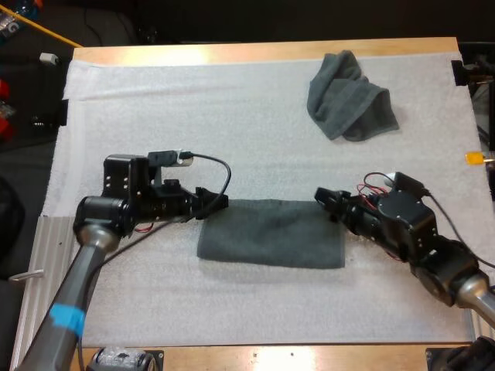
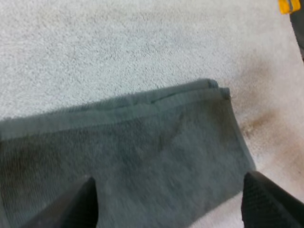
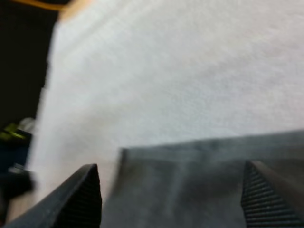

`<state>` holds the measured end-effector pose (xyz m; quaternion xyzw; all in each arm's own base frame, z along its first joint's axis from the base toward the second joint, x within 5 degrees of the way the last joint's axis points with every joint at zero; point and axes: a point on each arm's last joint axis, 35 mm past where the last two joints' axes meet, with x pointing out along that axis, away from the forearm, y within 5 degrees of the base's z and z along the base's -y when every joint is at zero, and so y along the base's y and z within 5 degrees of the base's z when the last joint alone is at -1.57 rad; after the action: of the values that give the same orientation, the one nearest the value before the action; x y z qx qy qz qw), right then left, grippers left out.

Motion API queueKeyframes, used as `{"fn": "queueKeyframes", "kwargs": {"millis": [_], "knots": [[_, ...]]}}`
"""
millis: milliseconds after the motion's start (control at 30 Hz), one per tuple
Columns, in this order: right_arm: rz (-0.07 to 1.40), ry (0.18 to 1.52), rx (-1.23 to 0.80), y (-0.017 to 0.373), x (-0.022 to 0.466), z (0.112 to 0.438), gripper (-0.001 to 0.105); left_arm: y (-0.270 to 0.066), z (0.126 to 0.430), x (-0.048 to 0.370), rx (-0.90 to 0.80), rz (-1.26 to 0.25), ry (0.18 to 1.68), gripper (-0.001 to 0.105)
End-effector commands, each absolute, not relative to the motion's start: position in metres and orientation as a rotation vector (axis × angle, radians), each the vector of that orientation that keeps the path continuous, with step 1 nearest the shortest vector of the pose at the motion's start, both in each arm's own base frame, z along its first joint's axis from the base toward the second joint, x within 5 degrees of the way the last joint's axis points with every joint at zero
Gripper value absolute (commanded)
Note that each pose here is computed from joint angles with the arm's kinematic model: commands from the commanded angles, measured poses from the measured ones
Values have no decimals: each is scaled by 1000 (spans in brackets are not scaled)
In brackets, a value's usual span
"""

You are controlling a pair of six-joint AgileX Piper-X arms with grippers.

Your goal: Pick towel from pile, fold and stack

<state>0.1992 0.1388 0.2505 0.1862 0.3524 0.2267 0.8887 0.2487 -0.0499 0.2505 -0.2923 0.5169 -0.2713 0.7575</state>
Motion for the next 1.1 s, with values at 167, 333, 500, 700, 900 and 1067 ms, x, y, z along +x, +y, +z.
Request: {"fn": "queueKeyframes", "kwargs": {"millis": [167, 333, 500, 700, 900, 1067], "knots": [[454, 831, 190, 122, 178, 272, 62, -45, 285, 217, -583, -574, 1060, 62], [455, 854, 129, 111, 162, 288, 62, -40, 309, 184, -537, -537, 996, 62], [454, 862, 126, 102, 149, 295, 62, -36, 324, 152, -520, -525, 959, 62], [449, 906, 114, 91, 132, 297, 62, -32, 335, 114, -516, -531, 940, 62], [448, 944, 106, 80, 115, 300, 62, -28, 339, 77, -511, -532, 935, 62], [445, 955, 103, 72, 103, 302, 62, -25, 338, 52, -486, -520, 934, 62]]}}
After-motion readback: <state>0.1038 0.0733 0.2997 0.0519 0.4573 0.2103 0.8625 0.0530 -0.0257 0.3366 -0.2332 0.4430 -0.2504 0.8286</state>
